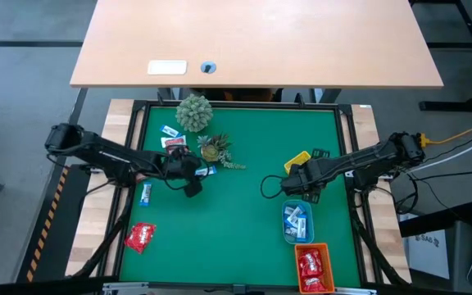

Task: Sort candy
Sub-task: Put the white chocolate into the blue bin

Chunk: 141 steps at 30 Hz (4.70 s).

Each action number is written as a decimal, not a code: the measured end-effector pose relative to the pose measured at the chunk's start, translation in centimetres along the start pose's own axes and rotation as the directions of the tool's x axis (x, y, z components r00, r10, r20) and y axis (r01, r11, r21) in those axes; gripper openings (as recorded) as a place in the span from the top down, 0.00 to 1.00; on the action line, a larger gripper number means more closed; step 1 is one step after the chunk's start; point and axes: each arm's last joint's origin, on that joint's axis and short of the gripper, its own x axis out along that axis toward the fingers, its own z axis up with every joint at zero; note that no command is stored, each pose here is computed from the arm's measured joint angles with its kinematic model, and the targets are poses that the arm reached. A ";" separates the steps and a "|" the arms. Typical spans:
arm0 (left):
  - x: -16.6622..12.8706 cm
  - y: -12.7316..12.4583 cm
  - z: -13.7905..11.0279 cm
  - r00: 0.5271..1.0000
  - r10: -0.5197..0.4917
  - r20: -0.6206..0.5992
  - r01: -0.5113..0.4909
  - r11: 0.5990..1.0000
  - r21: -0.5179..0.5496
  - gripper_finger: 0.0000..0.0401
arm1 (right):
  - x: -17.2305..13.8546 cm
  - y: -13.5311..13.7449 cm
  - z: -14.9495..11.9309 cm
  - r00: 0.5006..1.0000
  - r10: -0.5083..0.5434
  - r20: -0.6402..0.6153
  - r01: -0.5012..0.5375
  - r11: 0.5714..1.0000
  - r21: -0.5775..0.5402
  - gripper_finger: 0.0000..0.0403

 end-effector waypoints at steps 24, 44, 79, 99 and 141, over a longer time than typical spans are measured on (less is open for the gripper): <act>4.9 0.5 -0.5 0.990 -0.053 -0.128 0.054 0.999 0.003 0.49 | -0.2 0.4 0.3 0.993 0.116 -0.014 -0.116 0.993 -0.003 0.24; 5.0 0.3 -0.4 0.990 -0.091 -0.109 0.090 0.996 -0.007 0.68 | -5.3 0.5 2.7 0.913 0.321 0.253 -0.332 0.943 0.002 0.24; 3.6 -4.0 0.6 0.885 -0.465 0.029 0.466 0.881 -0.080 0.68 | -8.0 2.5 7.0 0.606 0.480 0.634 -0.470 0.859 -0.202 0.24; -0.7 -7.8 4.0 0.459 -0.804 0.378 0.861 0.507 0.031 0.68 | -9.0 11.0 8.2 0.378 0.395 0.837 0.184 0.854 -0.486 0.24; -1.6 -8.5 4.1 0.397 -0.817 0.419 0.878 0.470 0.085 0.68 | -9.4 11.6 8.5 0.320 0.367 0.873 0.266 0.850 -0.455 0.89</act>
